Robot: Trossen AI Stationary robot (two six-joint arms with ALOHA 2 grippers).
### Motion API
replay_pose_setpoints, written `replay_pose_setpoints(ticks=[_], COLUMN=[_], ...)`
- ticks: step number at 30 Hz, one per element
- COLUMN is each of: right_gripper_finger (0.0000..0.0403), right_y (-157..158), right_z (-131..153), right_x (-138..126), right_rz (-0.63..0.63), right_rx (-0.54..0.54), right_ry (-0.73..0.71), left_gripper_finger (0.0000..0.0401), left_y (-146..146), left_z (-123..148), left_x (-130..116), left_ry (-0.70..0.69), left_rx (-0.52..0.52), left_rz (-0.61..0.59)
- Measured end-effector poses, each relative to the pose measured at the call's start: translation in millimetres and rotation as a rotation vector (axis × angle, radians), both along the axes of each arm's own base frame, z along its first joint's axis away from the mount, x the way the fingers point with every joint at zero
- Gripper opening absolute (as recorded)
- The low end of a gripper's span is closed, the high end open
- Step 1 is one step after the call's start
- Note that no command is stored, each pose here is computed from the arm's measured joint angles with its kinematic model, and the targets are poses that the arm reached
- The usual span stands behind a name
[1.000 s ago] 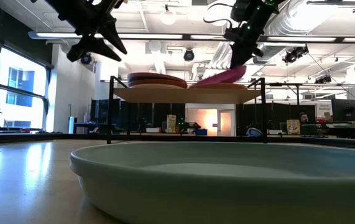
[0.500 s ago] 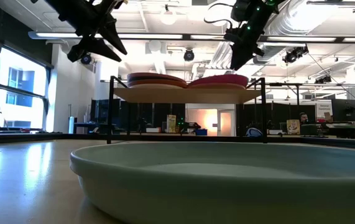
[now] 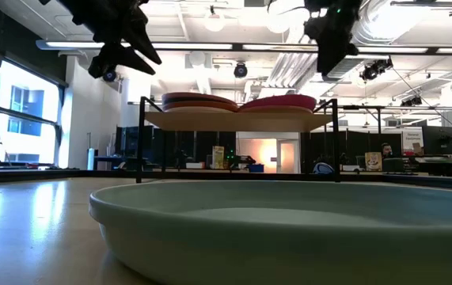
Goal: Place and stack plates onto a shelf
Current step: Stack the blue plate on top of the pink plate on the shelf
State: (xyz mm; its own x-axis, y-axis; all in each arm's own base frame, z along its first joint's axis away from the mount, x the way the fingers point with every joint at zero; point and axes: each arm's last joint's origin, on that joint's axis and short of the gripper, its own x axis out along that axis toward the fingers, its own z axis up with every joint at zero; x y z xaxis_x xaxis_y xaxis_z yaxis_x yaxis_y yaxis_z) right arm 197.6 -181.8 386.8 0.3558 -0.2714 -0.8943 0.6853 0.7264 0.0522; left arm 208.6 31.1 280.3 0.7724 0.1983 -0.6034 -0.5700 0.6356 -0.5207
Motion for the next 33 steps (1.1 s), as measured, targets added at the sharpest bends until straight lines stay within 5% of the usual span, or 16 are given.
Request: replay_pose_setpoints(ticks=[13, 33], right_gripper_finger=[0.0094, 0.0094], right_y=[85.4, 187.8], right_z=[7.7, 6.6], right_x=[26.6, 48.8], right_rz=[0.034, -0.062], right_rx=[0.170, 0.166], right_ry=[-0.022, -0.054], left_gripper_finger=[0.0095, 0.0095], left_y=[-29.3, -98.7], left_z=[-4.9, -64.0], left_x=[7.7, 64.0], left_ry=[0.017, 0.104], left_rx=[-0.025, -0.152], left_rz=[-0.200, -0.357])
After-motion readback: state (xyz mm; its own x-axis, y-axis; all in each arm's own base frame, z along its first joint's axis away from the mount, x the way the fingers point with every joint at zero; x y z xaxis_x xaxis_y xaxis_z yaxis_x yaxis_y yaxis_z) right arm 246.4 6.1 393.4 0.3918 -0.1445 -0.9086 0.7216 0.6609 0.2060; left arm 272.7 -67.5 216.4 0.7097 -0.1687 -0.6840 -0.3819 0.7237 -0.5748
